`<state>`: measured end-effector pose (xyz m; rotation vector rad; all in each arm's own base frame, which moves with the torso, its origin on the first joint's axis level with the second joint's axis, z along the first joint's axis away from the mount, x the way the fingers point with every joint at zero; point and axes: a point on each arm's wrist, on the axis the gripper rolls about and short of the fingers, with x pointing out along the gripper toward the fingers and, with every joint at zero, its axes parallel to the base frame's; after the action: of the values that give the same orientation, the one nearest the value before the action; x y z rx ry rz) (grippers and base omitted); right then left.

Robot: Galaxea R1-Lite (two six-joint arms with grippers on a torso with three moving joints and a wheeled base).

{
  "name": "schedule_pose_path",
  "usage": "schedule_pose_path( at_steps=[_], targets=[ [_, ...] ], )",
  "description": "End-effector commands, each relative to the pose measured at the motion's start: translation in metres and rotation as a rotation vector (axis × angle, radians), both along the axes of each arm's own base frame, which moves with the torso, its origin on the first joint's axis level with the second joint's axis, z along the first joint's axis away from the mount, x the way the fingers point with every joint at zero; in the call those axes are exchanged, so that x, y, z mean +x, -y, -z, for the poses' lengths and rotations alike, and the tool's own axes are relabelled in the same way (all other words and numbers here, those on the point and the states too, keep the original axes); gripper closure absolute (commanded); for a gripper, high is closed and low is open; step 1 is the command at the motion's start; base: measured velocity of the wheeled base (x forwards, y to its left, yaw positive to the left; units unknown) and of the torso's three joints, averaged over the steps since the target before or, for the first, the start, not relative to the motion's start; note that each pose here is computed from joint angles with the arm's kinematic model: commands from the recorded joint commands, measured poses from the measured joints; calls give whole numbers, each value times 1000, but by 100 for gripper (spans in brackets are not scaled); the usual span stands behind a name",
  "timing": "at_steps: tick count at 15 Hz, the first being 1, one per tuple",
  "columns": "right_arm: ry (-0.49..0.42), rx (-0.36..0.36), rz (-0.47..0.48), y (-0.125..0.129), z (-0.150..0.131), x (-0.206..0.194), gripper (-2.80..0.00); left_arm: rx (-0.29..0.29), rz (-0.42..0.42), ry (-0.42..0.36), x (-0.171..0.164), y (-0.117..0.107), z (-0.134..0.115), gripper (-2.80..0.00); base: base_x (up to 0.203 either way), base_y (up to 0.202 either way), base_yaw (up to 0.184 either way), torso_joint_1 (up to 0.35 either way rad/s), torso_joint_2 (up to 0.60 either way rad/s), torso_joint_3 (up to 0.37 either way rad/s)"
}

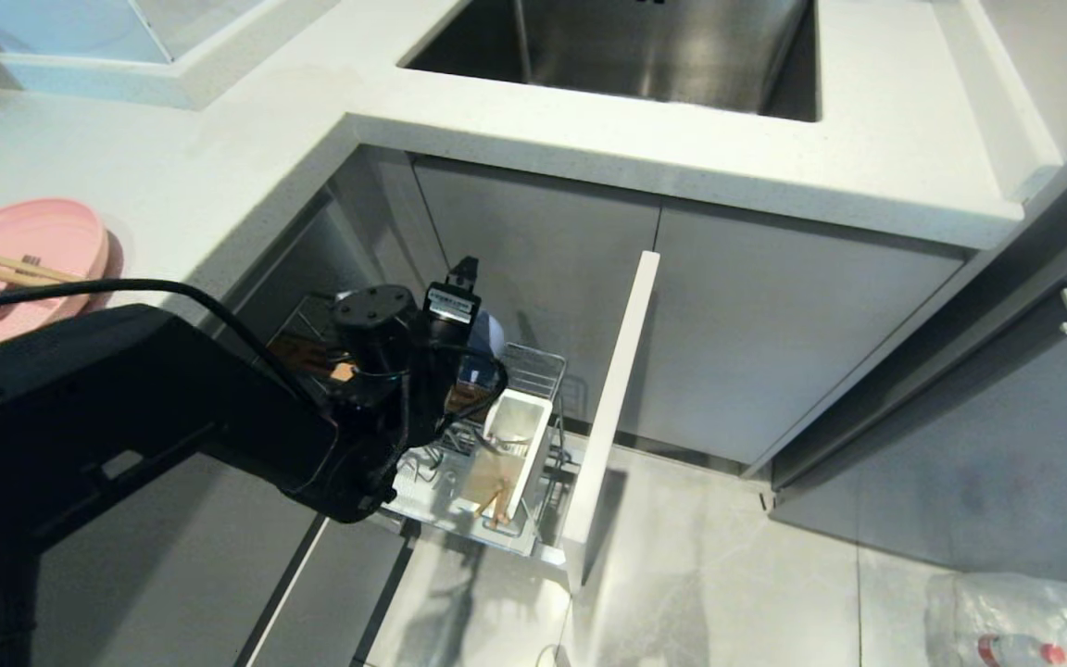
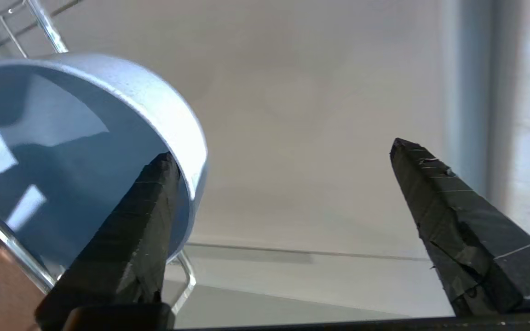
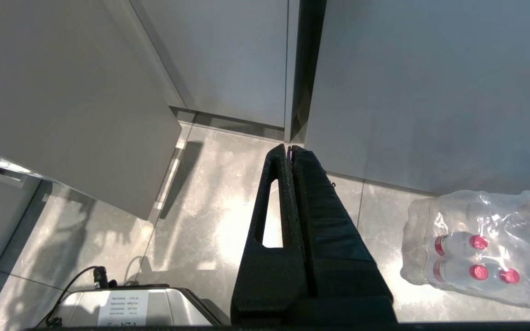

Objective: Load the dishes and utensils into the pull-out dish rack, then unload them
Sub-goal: Pick up the bowl and place it in the cupboard, then pick up the chopsticks and place it in the cupboard

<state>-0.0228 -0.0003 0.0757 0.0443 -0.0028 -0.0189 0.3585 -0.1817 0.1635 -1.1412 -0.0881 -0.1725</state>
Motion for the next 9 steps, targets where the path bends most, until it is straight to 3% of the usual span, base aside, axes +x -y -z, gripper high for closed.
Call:
schedule_pose_path(
  at_steps=[1,2,3,7,9],
  targets=[
    [1,0,-1,0,0,0,0,-21,4,28,-19,0,-28,-280,0,0,0,0,0,0],
    [1,0,1,0,0,0,0,-11,-2,6,-29,2,-34,-280,0,0,0,0,0,0],
    [1,0,1,0,0,0,0,2,-11,-19,-37,3,-38,0,0,0,0,0,0,0],
    [0,0,0,0,0,0,0,32,-69,-117,-44,0,-28,0,0,0,0,0,0,0],
    [1,0,0,0,0,0,0,-20,-68,-132,-43,-1,-24,0,0,0,0,0,0,0]
  ],
)
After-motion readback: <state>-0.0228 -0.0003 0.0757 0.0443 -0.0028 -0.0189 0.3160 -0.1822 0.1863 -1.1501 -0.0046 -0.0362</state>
